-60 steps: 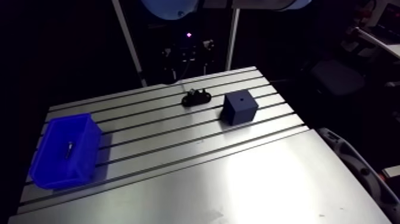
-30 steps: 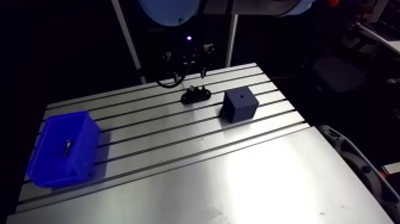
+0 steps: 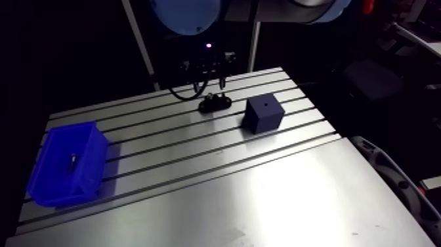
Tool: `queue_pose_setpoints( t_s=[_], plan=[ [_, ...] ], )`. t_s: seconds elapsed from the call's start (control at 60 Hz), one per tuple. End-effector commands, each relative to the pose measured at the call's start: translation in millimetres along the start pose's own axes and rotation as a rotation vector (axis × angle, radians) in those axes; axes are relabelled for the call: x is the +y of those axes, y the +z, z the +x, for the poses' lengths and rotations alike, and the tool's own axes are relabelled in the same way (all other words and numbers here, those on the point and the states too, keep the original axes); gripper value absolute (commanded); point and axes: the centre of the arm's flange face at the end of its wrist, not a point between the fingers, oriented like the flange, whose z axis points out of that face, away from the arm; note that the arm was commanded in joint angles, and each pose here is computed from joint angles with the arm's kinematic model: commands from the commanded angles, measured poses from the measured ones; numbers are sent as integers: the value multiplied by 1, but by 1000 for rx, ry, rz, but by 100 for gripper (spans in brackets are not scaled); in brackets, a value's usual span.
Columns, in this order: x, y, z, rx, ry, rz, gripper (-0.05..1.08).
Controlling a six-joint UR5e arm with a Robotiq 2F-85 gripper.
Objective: Pick up the M10 bolt and insert it into the hole until fully seated.
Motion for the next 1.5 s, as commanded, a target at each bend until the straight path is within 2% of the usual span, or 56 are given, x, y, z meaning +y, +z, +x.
queue_pose_setpoints(
  t_s=[0.017,0.767,0.983,1.5],
  plan=[
    [0,5,0,-8,0,2,35],
    [0,11,1,-17,-5,4,41],
    [2,16,0,-30,-2,-19,42],
    [3,16,0,-30,-5,-19,46]
  ],
)
